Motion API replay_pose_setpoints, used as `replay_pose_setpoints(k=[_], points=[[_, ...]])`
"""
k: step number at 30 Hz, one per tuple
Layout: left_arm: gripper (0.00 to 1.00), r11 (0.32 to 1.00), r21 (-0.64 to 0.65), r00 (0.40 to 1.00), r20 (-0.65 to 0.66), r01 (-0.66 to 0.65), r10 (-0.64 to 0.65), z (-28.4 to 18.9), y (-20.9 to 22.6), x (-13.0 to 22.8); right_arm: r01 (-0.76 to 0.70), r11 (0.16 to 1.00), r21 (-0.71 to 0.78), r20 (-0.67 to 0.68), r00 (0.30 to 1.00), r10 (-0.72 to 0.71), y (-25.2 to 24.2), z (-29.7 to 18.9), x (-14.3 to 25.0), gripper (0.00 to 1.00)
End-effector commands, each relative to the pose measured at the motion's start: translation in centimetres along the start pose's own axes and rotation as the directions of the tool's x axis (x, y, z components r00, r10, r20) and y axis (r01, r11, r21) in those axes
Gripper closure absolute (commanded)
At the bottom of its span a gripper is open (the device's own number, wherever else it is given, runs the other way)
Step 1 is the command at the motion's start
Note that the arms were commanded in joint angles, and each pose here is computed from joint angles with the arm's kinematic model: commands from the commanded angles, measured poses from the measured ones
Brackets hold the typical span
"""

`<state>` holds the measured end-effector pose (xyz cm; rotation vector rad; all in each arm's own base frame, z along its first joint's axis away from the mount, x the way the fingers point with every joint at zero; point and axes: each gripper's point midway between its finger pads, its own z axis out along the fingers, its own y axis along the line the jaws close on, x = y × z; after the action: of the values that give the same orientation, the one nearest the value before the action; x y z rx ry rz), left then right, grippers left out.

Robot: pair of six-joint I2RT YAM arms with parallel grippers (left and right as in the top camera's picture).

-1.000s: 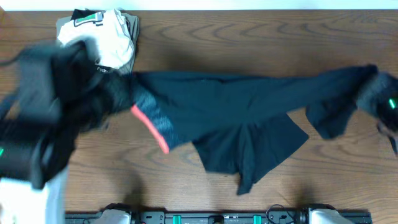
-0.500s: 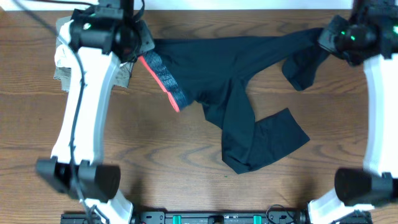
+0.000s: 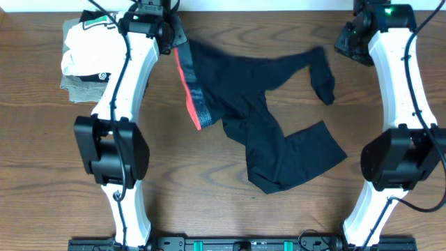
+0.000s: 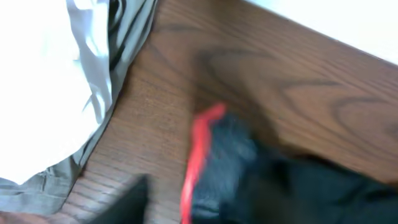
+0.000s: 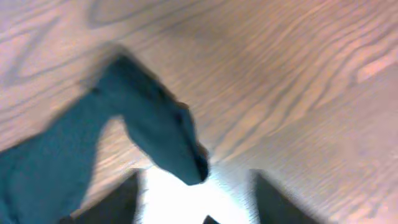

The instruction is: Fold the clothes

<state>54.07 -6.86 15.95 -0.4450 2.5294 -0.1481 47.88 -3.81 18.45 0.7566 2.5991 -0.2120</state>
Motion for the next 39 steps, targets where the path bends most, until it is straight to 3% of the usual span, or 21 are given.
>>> replay_pose_setpoints(k=[1, 2, 8, 12, 16, 19, 27, 39], points=[[0.07, 1.0, -0.029, 1.0, 0.006, -0.001, 0.001, 0.1, 0.9, -0.3, 0.048, 0.997, 0.062, 0.044, 0.998, -0.051, -1.2, -1.1, -0.7, 0.01], [0.0, 1.0, -0.029, 1.0, 0.006, -0.001, 0.001, -0.2, 0.9, -0.3, 0.052, 0.997, 0.064, 0.041, 0.998, -0.055, -1.3, -1.3, -0.6, 0.01], [0.02, 0.997, -0.045, 0.998, -0.031, -0.057, 0.056, -4.3, 1.7, 0.6, 0.068, 0.995, 0.075, -0.008, 0.998, -0.067, -3.0, -4.2, 1.1, 0.01], [0.02, 0.994, -0.087, 0.984, -0.168, -0.073, 0.058, -8.9, 3.5, 4.2, 0.102, 0.993, 0.06, -0.147, 0.985, -0.092, -4.5, -6.6, 4.8, 0.01], [0.02, 0.993, -0.069, 0.92, -0.387, -0.095, 0.061, -11.5, 4.2, 9.5, 0.137, 0.989, 0.057, -0.315, 0.942, -0.113, -5.7, -7.9, 8.7, 0.01], [0.02, 0.988, -0.014, 0.848, -0.514, -0.154, 0.125, -11.9, 3.9, 13.0, 0.184, 0.983, 0.019, -0.37, 0.915, -0.164, -5.3, -7.6, 10.1, 0.01], [0.02, 0.972, 0.09, 0.731, -0.645, -0.215, 0.221, -9.4, 2.0, 19.8, 0.213, 0.974, 0.075, -0.487, 0.86, -0.151, -6.6, -5.5, 13.5, 0.01], [0.02, 0.964, 0.168, 0.822, -0.504, -0.208, 0.266, -8.0, 1.2, 22.1, 0.208, 0.976, 0.062, -0.448, 0.88, -0.159, -7.4, -6.5, 15.3, 0.01]])
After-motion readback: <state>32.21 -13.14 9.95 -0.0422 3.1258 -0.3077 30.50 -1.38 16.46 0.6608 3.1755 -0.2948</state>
